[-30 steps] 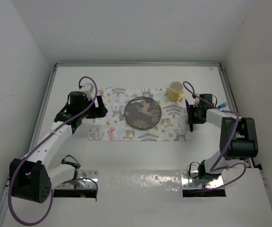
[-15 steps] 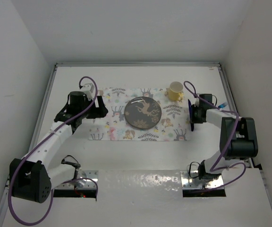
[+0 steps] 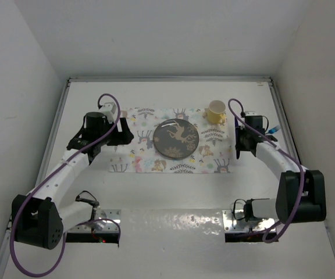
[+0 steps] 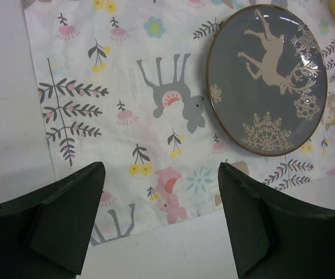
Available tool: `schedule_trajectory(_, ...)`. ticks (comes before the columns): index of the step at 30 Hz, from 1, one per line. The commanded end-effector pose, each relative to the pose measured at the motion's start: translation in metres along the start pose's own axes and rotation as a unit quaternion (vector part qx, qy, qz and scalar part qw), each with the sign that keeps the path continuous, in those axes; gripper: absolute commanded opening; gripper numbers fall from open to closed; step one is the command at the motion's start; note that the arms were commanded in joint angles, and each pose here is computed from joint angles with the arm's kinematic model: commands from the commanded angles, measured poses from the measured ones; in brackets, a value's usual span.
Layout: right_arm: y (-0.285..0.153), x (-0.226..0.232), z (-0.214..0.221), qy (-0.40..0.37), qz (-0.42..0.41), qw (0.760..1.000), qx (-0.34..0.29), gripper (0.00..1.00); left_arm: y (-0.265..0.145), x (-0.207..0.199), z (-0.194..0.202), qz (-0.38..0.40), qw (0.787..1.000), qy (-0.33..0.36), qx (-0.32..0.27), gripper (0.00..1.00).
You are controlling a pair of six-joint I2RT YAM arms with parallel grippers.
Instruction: Set the dinner table for one person
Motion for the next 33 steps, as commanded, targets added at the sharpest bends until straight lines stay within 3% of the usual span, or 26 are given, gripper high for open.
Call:
schedule_trajectory(1, -0.01, 0.012, -0.003, 0.003, 0.002, 1.0, -0.001, 0.0, 0.0, -0.002, -0.011, 0.012, 1.0, 0.009, -0.027, 0.77)
schedule_trajectory(15, -0.003, 0.058, 0.038, -0.012, -0.045, 0.998, 0.046, 0.0, 0.001, -0.002, -0.011, 0.013, 1.0, 0.008, -0.026, 0.77)
schedule_trajectory(33, 0.009, 0.08, 0.024, -0.012, -0.065, 0.998, 0.016, 0.0, 0.002, -0.001, -0.01, 0.012, 1.0, 0.008, -0.024, 0.77)
Point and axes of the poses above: each gripper's point midway between its finger pads, its own y axis out along the fingers, its own x axis along the line the jaws close on, z = x × y, the point moved 8 cm from there along -y, back along the fingers, and after that the axes turned 8 degrees about y, right-handed, at the moved point
